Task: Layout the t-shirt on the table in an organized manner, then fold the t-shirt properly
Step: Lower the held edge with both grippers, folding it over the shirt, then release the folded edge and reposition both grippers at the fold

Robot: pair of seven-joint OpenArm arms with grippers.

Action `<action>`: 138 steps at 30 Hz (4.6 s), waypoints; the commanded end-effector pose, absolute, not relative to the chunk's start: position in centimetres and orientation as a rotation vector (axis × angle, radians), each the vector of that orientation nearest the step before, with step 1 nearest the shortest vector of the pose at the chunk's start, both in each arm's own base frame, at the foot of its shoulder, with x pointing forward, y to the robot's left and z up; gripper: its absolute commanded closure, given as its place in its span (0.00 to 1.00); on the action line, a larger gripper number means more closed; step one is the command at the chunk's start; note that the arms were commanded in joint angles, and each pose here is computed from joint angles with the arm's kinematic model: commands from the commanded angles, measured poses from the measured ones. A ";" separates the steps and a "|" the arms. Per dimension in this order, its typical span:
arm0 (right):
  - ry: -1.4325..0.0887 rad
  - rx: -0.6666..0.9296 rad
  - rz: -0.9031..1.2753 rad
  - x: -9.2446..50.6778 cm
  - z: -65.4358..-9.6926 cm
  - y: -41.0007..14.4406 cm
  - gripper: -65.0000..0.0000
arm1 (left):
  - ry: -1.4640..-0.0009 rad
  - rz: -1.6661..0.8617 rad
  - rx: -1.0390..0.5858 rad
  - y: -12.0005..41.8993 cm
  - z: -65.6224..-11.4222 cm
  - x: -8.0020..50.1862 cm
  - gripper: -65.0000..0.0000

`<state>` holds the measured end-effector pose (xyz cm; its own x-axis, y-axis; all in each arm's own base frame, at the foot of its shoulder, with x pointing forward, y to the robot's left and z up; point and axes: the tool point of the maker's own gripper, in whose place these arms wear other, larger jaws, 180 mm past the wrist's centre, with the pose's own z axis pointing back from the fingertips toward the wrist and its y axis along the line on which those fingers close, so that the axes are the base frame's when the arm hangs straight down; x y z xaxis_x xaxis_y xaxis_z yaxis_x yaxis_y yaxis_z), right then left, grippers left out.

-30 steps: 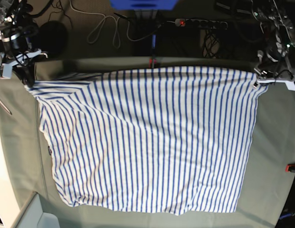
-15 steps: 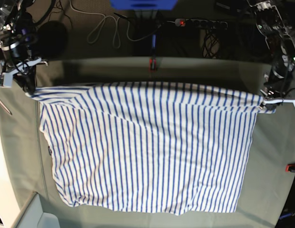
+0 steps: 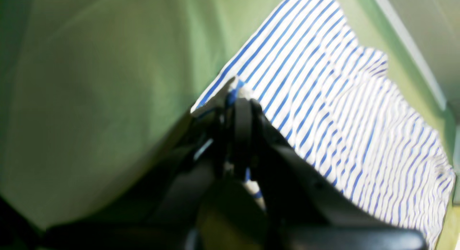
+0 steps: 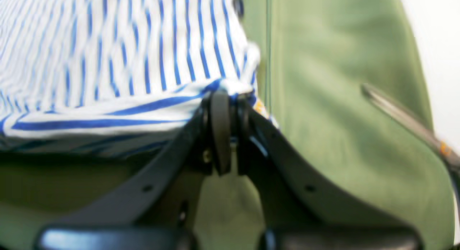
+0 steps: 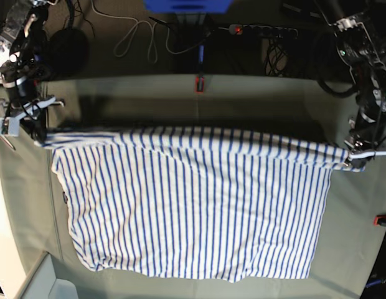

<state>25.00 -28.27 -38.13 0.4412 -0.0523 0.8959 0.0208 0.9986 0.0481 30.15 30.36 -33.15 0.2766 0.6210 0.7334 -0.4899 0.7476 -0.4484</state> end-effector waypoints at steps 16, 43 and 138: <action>-1.236 0.137 -0.032 33.7 -36.0 -27.1 1.00 | -1.086 0.831 -0.235 31.3 -32.8 37.2 1.00; -1.192 0.232 0.014 40.5 -36.5 -26.1 1.00 | -1.092 0.917 -0.257 33.2 -33.3 41.6 1.00; -1.040 0.115 -0.022 32.5 -42.0 -28.5 0.63 | -0.835 0.938 -0.148 34.1 -42.7 32.6 1.00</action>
<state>30.69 -28.33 -44.29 0.5800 -0.0774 0.8109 -0.0177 0.9940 0.1076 31.73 32.67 -44.36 0.3393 0.7820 0.5229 -0.6646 0.5926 -0.4550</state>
